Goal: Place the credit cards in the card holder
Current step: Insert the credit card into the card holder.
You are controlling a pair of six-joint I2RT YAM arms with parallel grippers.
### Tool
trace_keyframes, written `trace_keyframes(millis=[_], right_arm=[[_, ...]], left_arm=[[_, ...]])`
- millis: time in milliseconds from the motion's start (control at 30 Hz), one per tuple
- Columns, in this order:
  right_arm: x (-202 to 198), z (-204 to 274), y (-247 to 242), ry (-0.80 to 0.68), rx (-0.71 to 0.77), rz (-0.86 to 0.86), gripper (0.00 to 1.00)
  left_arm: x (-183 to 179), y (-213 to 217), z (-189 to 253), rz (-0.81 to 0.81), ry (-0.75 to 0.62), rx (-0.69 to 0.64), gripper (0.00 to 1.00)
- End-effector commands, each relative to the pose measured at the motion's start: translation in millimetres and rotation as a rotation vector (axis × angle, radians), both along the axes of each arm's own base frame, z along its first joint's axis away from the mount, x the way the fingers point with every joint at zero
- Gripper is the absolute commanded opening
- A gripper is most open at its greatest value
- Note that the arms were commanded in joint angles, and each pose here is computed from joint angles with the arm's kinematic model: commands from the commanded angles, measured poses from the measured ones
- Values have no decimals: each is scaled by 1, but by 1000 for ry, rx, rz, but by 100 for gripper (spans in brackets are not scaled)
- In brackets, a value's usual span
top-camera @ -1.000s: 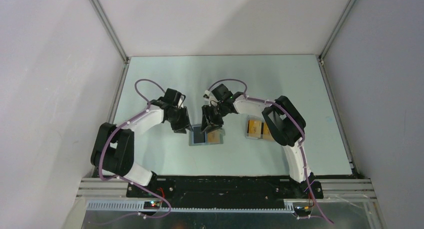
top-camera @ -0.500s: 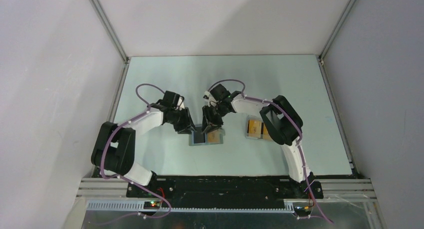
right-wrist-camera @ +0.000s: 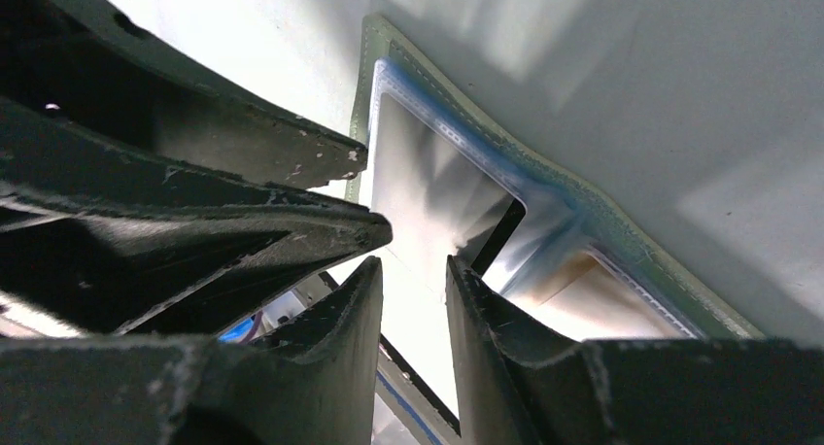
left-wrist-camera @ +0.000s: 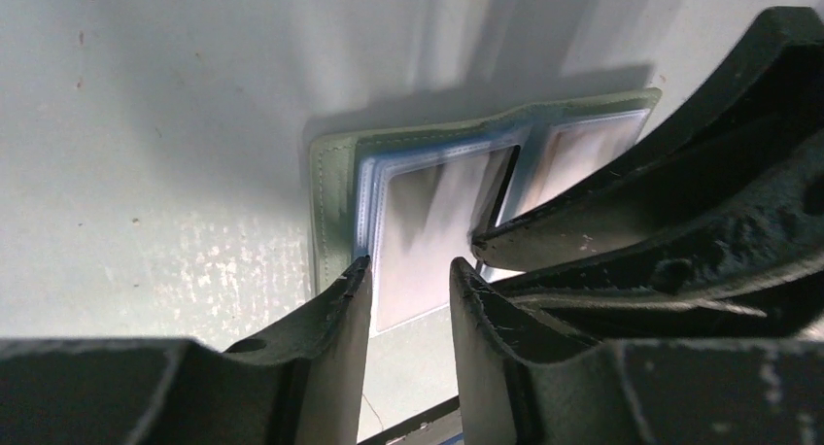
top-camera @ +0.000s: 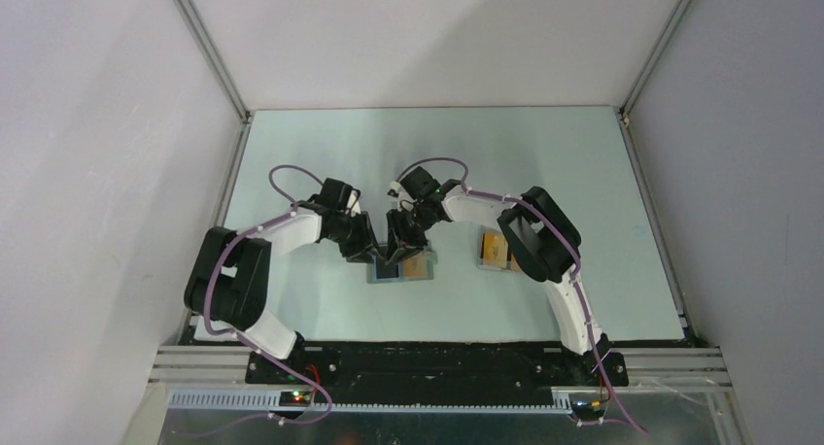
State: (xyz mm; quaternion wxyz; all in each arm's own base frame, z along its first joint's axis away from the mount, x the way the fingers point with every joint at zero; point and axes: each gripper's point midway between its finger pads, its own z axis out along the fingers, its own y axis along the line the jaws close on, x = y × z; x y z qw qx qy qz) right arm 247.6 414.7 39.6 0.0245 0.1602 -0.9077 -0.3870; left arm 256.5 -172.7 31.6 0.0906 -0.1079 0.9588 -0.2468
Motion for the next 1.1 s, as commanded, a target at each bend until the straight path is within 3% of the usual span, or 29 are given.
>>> trace_keyframes(millis=[0, 500, 700, 967, 1067], right_arm=[[3, 5, 6, 6, 21, 3, 34], [0, -12, -4, 50, 10, -9, 26], [-1, -19, -8, 64, 6, -13, 16], [-1, -21, -13, 76, 9, -20, 14], [-1, -12, -13, 68, 20, -17, 14]], left_arm=[[4, -3, -3, -17, -4, -16, 40], [7, -14, 12, -23, -38, -74, 34], [6, -19, 18, -31, -50, -90, 34], [4, -24, 12, -57, -36, -78, 34], [6, -14, 6, -34, -50, -18, 35]])
